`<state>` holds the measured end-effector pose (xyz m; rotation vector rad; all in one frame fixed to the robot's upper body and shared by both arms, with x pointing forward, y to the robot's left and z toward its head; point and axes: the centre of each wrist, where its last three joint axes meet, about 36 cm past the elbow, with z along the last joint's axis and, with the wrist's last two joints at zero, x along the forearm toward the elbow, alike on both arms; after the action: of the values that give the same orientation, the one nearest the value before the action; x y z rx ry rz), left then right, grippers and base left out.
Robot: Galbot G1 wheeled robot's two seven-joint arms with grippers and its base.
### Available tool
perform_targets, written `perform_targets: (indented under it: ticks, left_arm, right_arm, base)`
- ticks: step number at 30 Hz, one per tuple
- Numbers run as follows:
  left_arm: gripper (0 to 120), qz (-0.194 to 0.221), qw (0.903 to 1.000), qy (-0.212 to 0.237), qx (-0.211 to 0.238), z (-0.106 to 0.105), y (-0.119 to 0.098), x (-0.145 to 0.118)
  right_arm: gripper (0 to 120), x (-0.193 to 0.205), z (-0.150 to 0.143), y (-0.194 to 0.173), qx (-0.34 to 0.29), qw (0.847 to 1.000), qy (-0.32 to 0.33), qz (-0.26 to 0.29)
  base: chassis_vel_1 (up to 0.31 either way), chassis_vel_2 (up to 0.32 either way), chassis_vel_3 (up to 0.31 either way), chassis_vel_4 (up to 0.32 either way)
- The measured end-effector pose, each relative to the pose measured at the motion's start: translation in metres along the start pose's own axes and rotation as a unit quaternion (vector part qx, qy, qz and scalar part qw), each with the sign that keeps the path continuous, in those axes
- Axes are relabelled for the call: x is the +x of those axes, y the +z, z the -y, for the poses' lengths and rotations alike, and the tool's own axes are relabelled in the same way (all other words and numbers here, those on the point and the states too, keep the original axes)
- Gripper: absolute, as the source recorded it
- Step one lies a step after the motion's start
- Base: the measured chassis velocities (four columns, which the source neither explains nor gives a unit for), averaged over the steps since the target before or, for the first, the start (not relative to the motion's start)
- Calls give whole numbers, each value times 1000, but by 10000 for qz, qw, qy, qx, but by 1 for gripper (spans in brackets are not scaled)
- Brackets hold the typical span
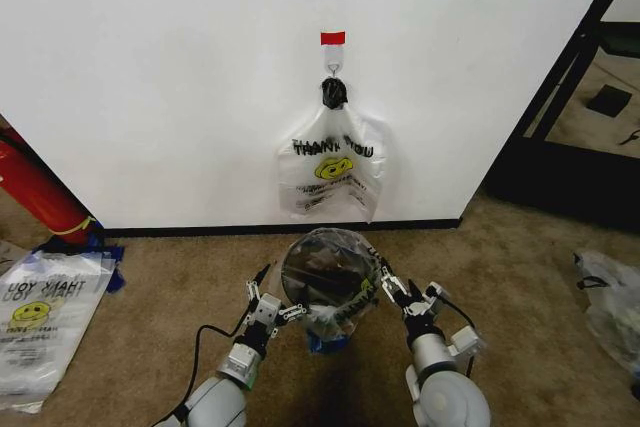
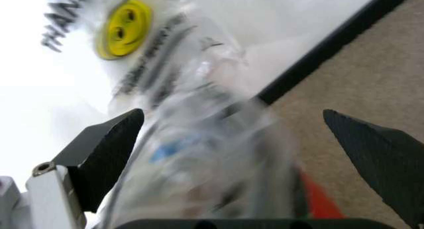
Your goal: Pick up the garbage bag from the wall and place it over the trash bin.
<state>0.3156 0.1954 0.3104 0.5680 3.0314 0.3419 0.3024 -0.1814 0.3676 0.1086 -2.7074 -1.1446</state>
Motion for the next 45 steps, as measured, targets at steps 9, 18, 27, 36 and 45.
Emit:
perform_targets:
  ticks: [9,18,27,36,45]
  left_arm:
    - [100,421,9986,-55,306,2,-37,1]
    - [100,796,9908,-350,1035,-5,-81,18]
    - [100,1027,9696,-1515,1625,-63,-76,30]
    - [100,1145,9736,-1494,1294,-66,-65,45]
    - [100,1194,9708,-1618,1309,-51,-75,39]
  right_arm:
    - [100,8,-1,-9,211,9996,-30,187]
    - [100,24,17,-3,362,9984,169,400]
    - [100,77,21,-5,1753,9659,485,1842]
    - [100,118,1,-19,3442,8930,520,2853]
    - [100,123,-15,-27,3648,8830,265,2941]
  base:
    - [0,0,0,0]
    - [0,0,0,0]
    - [0,0,0,0]
    - [0,0,0,0]
    - [0,0,0,0]
